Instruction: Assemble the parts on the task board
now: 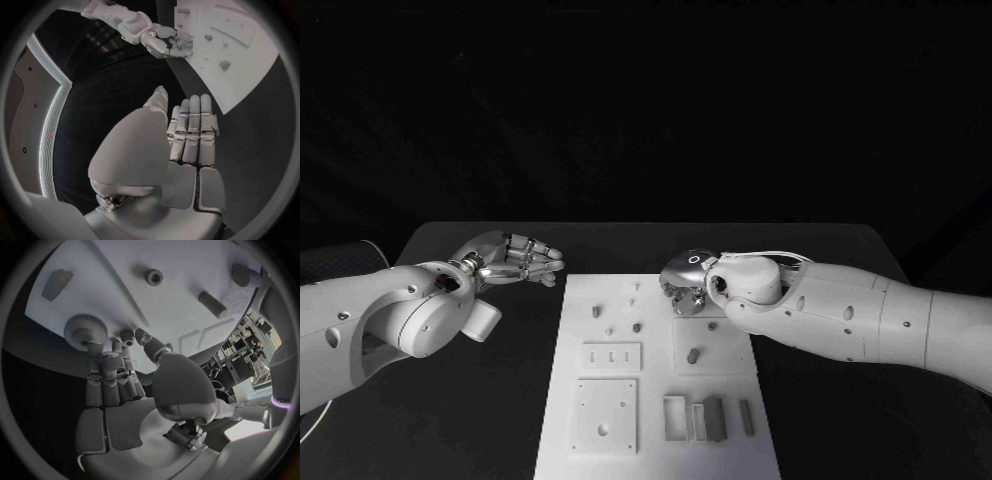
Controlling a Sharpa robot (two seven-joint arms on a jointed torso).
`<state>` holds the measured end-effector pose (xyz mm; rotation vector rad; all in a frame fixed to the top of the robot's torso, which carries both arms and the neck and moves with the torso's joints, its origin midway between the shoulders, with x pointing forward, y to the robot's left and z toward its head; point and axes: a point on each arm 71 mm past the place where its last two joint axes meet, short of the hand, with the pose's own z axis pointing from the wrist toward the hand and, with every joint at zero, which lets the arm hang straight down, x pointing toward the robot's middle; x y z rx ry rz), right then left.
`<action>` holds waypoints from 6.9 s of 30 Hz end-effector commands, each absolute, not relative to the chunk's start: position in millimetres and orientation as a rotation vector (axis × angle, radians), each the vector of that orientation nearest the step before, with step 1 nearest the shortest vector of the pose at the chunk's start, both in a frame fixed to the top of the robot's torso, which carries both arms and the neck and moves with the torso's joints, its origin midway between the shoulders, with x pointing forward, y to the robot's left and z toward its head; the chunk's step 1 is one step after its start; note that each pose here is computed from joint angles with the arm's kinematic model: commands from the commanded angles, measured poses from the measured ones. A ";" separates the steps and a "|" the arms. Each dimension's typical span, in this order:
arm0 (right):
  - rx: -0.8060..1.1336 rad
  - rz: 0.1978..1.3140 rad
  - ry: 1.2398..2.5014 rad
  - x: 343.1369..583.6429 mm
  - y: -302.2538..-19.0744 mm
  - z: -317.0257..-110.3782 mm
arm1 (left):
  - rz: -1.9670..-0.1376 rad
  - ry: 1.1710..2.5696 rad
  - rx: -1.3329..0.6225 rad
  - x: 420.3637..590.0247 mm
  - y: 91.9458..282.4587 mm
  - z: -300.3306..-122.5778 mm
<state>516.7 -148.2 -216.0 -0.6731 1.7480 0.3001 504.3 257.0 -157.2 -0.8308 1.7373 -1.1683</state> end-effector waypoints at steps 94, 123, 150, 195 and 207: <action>-0.553 0.331 1.701 505.1 -157.1 -220.5 | -1.170 1.734 -0.836 504.9 259.7 -155.7; -0.549 0.234 1.521 506.5 -122.7 -204.2 | -1.149 1.720 -0.819 510.1 262.2 -155.6; -0.598 0.246 1.485 516.2 -83.6 -204.3 | -1.155 1.732 -0.785 512.6 254.7 -155.6; -0.617 0.228 1.527 524.7 -77.1 -211.3 | -1.143 1.716 -0.784 513.1 259.3 -154.8; -0.615 0.237 1.521 524.0 -72.9 -210.7 | -1.146 1.722 -0.782 512.9 257.7 -154.9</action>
